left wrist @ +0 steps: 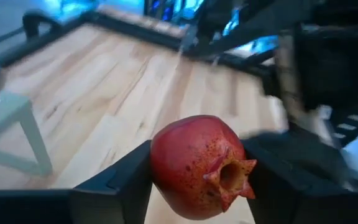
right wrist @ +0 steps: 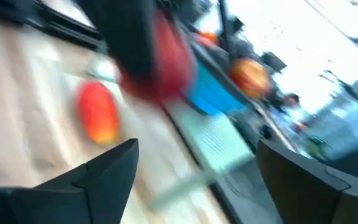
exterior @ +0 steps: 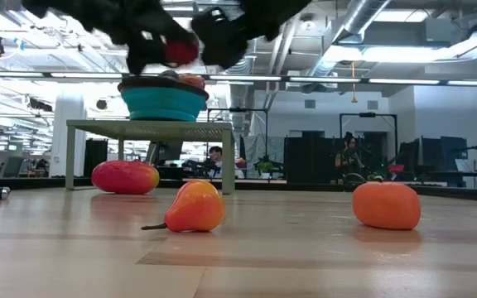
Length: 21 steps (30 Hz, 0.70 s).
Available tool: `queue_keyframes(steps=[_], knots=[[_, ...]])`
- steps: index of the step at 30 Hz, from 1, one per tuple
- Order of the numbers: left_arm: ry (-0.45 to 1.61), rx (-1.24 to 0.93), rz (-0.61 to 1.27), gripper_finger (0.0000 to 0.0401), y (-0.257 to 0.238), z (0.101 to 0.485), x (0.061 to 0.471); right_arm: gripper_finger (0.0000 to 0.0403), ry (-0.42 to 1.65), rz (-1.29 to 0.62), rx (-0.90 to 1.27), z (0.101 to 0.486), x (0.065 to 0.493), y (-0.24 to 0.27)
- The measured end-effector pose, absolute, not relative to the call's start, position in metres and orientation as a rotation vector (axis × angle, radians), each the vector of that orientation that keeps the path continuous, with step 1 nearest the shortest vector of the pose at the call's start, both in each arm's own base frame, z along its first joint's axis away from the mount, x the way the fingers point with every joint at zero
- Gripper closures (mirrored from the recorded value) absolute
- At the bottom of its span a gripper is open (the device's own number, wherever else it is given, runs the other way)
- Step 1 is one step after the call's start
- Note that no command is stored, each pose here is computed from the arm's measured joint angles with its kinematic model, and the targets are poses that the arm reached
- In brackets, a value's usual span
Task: Pick & Place Fruit
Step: Put the red pomegranate into the blue strainer bowl on the shelf
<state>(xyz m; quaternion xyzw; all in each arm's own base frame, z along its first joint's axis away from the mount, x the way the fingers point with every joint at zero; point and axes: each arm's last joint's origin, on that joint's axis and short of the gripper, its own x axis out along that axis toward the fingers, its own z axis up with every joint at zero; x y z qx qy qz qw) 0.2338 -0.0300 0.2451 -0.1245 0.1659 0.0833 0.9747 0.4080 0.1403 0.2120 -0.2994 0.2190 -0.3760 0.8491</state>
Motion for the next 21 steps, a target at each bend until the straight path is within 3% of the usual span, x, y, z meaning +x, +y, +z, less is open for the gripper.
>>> queue_keyframes(steps=[5, 12, 21], knots=[[0.283, -0.241, 0.143, 0.0196, -0.025, 0.284, 0.187, 0.0078, 0.477, -0.888, -0.551, 0.208, 0.369, 0.145], [0.315, -0.112, 0.566, 0.0195, 0.003, 0.336, 0.117, 0.0087, 0.434, -0.956, -0.361, 0.173, 0.345, 0.137], [0.541, -0.063, 0.986, 0.0185, 0.068, 0.332, 0.132, 0.0087, 0.407, -0.994, -0.288, 0.172, 0.355, 0.125]])
